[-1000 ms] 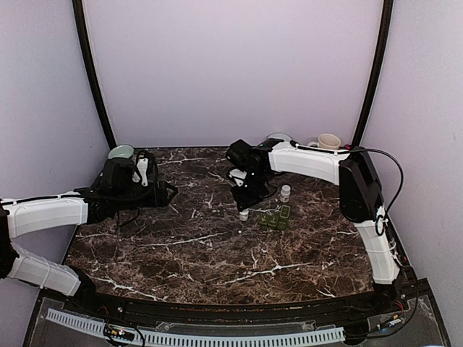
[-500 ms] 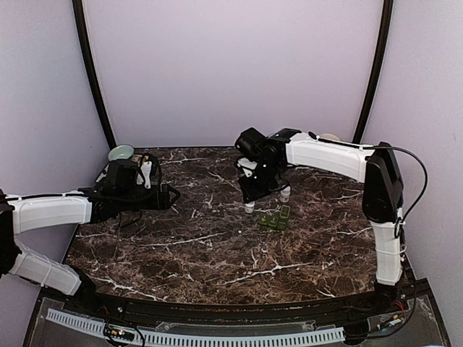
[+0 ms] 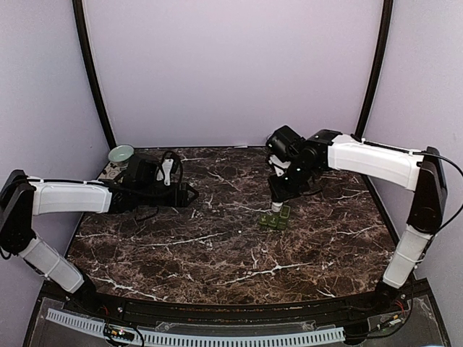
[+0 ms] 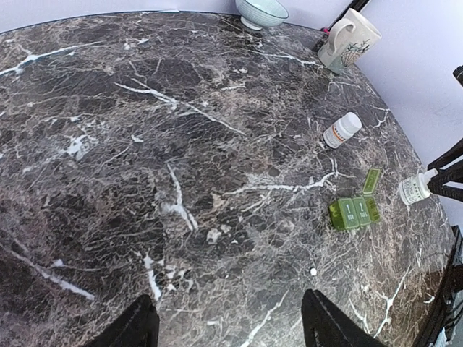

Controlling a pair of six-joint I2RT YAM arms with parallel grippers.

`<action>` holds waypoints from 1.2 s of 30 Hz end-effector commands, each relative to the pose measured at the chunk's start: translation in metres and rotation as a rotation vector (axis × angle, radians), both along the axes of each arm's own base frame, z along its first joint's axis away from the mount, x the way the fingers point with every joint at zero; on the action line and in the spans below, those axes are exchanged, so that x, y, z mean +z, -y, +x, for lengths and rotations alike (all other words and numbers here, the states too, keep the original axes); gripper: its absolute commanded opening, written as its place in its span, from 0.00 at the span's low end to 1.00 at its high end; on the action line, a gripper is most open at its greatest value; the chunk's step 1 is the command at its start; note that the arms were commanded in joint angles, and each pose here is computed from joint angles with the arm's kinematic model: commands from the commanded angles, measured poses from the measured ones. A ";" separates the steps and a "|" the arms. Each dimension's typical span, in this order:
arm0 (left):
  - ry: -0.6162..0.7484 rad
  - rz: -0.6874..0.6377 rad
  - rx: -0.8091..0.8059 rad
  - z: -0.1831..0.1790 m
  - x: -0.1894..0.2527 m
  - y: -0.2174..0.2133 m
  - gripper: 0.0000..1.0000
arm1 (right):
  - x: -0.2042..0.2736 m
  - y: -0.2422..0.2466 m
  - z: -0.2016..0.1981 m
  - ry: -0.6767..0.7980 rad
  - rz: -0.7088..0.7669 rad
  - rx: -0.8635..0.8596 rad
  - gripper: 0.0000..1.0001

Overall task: Sort the pills into containers
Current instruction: Position the pill container at the center of the board.

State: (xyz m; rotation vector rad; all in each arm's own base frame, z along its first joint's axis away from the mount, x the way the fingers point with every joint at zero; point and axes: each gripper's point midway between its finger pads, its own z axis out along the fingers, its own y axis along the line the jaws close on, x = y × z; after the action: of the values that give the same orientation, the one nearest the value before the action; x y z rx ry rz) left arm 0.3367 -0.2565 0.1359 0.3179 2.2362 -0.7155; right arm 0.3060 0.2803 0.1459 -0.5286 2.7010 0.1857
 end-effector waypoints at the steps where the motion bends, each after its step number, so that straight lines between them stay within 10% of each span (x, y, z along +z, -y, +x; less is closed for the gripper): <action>1: 0.035 -0.020 -0.062 0.006 0.013 0.022 0.69 | 0.000 0.028 0.001 0.034 0.014 -0.108 0.09; 36: 0.015 -0.001 -0.126 -0.005 0.008 0.049 0.69 | -0.082 0.046 0.017 -0.044 -0.033 -0.156 0.07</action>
State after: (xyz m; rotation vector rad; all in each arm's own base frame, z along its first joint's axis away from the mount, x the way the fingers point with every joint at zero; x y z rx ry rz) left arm 0.3400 -0.3109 0.1374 0.4633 2.2256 -0.7858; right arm 0.3143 0.2234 0.0602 -0.3136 2.7999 0.0588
